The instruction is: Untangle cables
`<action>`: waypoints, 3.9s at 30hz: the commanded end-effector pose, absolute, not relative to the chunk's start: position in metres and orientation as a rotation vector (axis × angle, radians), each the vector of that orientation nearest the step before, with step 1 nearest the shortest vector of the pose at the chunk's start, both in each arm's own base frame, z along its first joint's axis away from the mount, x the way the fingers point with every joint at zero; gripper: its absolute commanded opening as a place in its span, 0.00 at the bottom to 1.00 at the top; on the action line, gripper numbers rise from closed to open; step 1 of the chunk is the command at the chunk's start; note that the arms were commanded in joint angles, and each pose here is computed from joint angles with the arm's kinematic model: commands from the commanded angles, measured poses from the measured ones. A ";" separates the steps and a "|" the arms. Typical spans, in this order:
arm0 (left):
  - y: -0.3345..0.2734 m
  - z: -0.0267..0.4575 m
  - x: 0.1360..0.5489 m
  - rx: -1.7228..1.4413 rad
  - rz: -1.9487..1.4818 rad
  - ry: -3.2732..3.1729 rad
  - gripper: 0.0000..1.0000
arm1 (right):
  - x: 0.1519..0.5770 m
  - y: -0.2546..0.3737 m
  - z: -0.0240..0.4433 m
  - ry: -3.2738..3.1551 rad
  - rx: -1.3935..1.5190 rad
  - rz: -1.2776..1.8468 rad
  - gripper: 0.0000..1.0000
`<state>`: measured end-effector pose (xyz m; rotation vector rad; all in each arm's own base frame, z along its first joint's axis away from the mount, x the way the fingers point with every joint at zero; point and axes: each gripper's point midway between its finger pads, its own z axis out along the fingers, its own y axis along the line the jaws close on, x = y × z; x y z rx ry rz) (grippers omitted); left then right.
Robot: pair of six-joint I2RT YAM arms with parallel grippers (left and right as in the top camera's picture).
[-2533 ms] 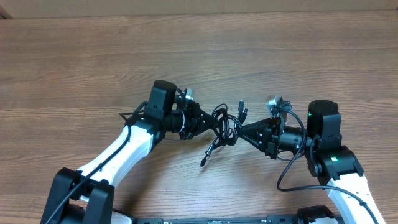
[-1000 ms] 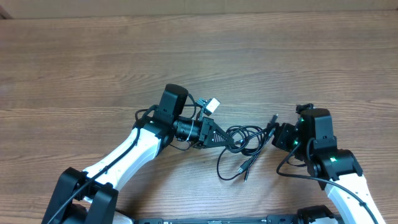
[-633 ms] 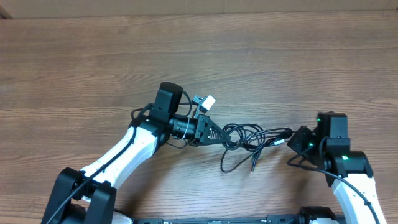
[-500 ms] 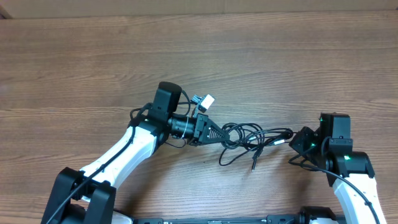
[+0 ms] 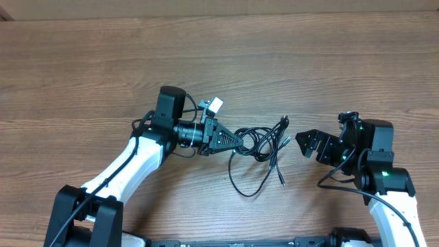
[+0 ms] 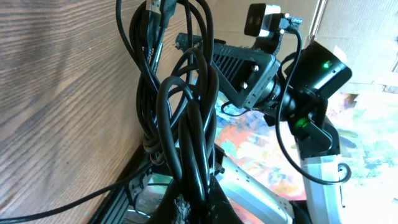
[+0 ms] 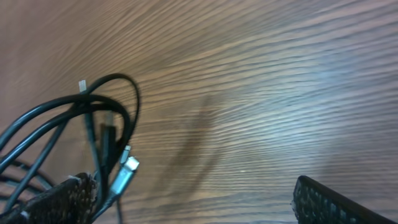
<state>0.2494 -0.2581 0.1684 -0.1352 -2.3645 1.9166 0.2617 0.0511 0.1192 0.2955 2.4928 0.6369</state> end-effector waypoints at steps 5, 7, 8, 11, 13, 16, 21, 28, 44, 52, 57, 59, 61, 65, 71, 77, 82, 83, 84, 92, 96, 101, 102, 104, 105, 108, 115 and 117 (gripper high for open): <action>-0.257 0.200 0.241 -0.273 2.029 -2.233 0.04 | 0.263 0.075 0.143 2.413 0.047 0.783 1.00; -0.257 0.209 0.237 -0.350 2.072 -2.181 0.04 | 0.263 0.075 0.143 2.412 0.046 0.782 1.00; -0.257 0.210 0.236 -0.357 2.074 -2.172 0.04 | 0.263 0.075 0.143 2.413 0.046 0.782 1.00; -0.257 0.210 0.236 -0.358 2.074 -2.169 0.04 | 0.261 0.082 0.147 2.392 -0.029 0.821 1.00; -0.257 0.209 0.237 -0.354 2.072 -2.179 0.04 | 0.256 0.095 0.155 2.348 -0.145 0.896 1.00; -0.257 0.208 0.238 -0.346 2.069 -2.196 0.04 | 0.256 0.097 0.157 2.336 -0.164 0.908 1.00; -0.265 0.212 0.232 -0.430 2.084 -2.174 0.04 | 0.262 0.087 0.153 2.361 -0.058 0.856 1.00; -0.266 0.219 0.224 -0.509 2.109 -2.115 0.04 | 0.268 0.061 0.137 2.436 0.199 0.706 1.00; -0.277 0.216 0.222 -0.540 2.095 -2.150 0.04 | 0.266 0.059 0.133 2.456 0.193 0.680 0.96; -0.277 0.216 0.255 -0.483 2.146 -2.331 0.04 | 0.262 0.058 0.130 2.476 0.198 0.667 0.51; -0.261 0.221 0.294 -0.285 2.193 -2.466 0.04 | 0.255 0.068 0.130 2.475 -0.001 0.691 0.16; -0.258 0.222 0.298 -0.253 2.197 -2.478 0.04 | 0.248 0.087 0.141 2.411 -0.181 0.810 0.04; -0.258 0.222 0.298 -0.252 2.197 -2.478 0.04 | 0.244 0.098 0.148 2.361 -0.281 0.879 0.04; -0.259 0.223 0.296 -0.238 2.189 -2.454 0.04 | 0.246 0.097 0.149 2.356 -0.261 0.880 0.49; -0.274 0.227 0.274 -0.359 2.176 -2.365 0.04 | 0.269 0.095 0.167 2.322 0.104 1.003 0.57; -0.304 0.240 0.249 -0.512 2.199 -2.287 0.04 | 0.271 0.089 0.162 2.342 0.157 0.961 0.66; -0.312 0.255 0.236 -0.620 2.241 -2.219 0.04 | 0.273 0.082 0.157 2.365 0.255 0.931 0.62; -0.312 0.255 0.235 -0.627 2.238 -2.213 0.04 | 0.273 0.082 0.157 2.365 0.255 0.931 0.62; -0.313 0.255 0.234 -0.631 2.237 -2.210 0.04 | 0.273 0.082 0.157 2.366 0.265 0.936 0.63; -0.301 0.249 0.275 -0.501 2.306 -2.410 0.04 | 0.265 0.098 0.167 2.326 0.055 1.015 0.73; -0.283 0.239 0.294 -0.423 2.295 -2.498 0.04 | 0.264 0.098 0.166 2.323 0.024 1.002 0.75; -0.285 0.240 0.274 -0.532 2.269 -2.390 0.04 | 0.276 0.086 0.164 2.339 0.315 0.999 0.78; -0.287 0.240 0.269 -0.558 2.264 -2.370 0.04 | 0.277 0.086 0.165 2.332 0.343 1.012 0.78; -0.295 0.240 0.260 -0.604 2.258 -2.346 0.04 | 0.278 0.086 0.167 2.325 0.359 1.024 0.78; -0.300 0.240 0.254 -0.639 2.255 -2.332 0.04 | 0.278 0.086 0.167 2.323 0.356 1.027 0.79; -0.315 0.246 0.237 -0.752 2.268 -2.278 0.04 | 0.278 0.086 0.167 2.325 0.359 1.023 0.78; -0.320 0.251 0.230 -0.794 2.278 -2.244 0.04 | 0.278 0.084 0.165 2.332 0.371 1.007 0.78; -0.320 0.249 0.237 -0.755 2.283 -2.285 0.04 | 0.277 0.088 0.167 2.329 0.332 1.026 0.78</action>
